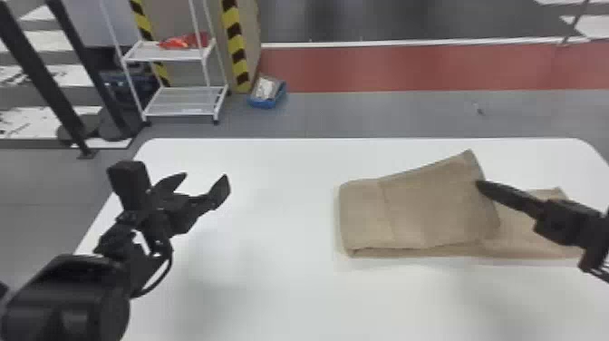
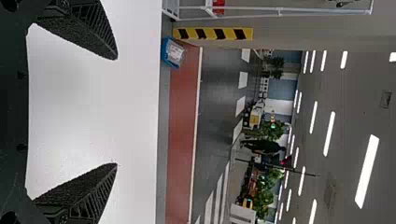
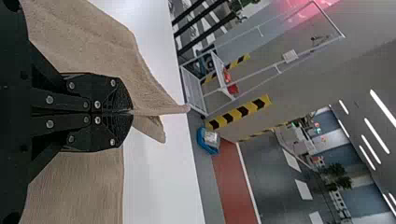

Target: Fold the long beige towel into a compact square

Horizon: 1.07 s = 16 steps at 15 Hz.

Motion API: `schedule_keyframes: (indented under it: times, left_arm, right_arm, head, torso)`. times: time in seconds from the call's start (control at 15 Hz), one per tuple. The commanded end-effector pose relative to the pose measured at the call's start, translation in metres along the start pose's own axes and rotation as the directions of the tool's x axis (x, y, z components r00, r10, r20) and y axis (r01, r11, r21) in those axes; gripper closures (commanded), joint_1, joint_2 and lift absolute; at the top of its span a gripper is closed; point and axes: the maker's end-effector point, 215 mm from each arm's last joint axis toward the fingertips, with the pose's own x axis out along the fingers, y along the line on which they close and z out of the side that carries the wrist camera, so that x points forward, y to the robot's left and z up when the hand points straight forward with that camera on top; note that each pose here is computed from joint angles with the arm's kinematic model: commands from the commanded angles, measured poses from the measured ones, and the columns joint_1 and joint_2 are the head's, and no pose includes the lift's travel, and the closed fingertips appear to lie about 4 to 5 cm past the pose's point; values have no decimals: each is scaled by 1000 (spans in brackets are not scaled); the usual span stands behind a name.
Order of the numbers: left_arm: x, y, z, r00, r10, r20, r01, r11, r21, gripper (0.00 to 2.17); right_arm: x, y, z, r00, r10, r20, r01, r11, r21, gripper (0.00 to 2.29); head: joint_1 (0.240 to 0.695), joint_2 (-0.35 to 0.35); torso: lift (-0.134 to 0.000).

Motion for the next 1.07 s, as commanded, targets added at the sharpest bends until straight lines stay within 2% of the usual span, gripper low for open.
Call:
schedule_keyframes:
  times: [0.0,0.13,0.27,0.4,0.53,0.67,0.8,1.0]
  left_arm:
    - [0,2,1,1000,4,1,-4,1000,-1,66]
    - [0,0,-3,1000,7,-8,-7,1000,-3,66]
    - [0,-4,1,1000,8,-6,-8,1000,-1,66]
    - [0,-6,5,1000,6,-4,-6,1000,2,66]
    - [-3,-5,3,1000,8,-6,-8,1000,6,66]
    - [-4,-4,2,1000,7,-8,-7,1000,9,66]
    - [-6,-4,3,1000,1,-5,-1,1000,8,76]
    - [-7,-7,-3,1000,-4,-16,4,1000,7,80]
  right_arm:
    - [-21,-44,-14,997,-54,-46,55,998,33,1237]
    - [-16,-46,-27,996,-52,-69,54,998,29,1237]
    - [-15,-41,-26,997,-39,-66,42,998,42,1237]
    - [-29,-35,-5,999,-29,-29,31,998,54,1237]
    - [-55,-41,30,998,-42,46,40,997,60,1237]
    - [-90,-77,50,992,-101,73,95,992,78,1237]
    - [-92,-105,25,991,-133,6,132,986,100,1237]
    - [-77,-113,3,989,-144,-30,146,987,71,1237]
  head:
    - [695,2]
    - [695,-32]
    - [695,-42]
    - [695,-41]
    - [695,-45]
    - [695,-65]
    - [695,-98]
    - [695,-147]
  torso:
    - [-124]
    - [-124]
    - [-124]
    - [-124]
    - [-124]
    - [-124]
    - [-124]
    - [-124]
